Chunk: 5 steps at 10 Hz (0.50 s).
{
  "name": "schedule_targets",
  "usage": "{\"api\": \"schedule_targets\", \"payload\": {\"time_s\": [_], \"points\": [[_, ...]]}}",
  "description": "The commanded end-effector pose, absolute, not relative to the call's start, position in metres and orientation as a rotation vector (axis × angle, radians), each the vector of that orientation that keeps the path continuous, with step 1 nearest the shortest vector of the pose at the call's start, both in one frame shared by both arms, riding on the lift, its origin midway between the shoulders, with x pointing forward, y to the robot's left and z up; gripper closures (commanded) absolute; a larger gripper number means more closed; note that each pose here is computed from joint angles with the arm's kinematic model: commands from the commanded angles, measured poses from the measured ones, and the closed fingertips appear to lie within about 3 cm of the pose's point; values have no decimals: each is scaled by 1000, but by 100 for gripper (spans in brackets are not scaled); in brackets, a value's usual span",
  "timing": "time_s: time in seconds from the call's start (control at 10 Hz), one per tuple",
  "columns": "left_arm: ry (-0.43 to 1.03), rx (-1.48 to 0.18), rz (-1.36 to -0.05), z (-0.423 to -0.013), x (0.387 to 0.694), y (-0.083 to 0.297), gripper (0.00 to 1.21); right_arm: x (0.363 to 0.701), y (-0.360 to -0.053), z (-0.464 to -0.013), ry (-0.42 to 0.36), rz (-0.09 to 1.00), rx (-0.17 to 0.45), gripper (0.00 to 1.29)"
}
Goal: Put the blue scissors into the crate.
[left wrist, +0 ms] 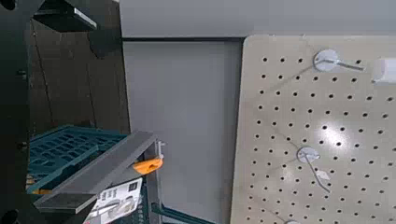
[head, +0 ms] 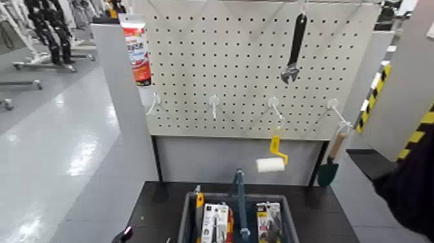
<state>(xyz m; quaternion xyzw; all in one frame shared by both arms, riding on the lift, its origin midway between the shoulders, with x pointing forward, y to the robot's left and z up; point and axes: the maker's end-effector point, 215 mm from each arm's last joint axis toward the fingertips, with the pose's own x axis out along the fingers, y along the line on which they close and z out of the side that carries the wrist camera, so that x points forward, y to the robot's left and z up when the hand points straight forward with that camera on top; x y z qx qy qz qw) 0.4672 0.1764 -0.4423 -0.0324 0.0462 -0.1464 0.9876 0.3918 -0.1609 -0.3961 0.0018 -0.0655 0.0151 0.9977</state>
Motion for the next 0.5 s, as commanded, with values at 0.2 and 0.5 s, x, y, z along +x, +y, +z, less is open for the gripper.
{"api": "schedule_targets", "payload": {"time_s": [0.2, 0.5], "points": [[39, -63, -250, -437, 462, 173, 0, 393, -162, -396, -133, 28, 2, 10], [38, -65, -231, -438, 462, 176, 0, 393, -163, -397, -129, 18, -9, 13]]}}
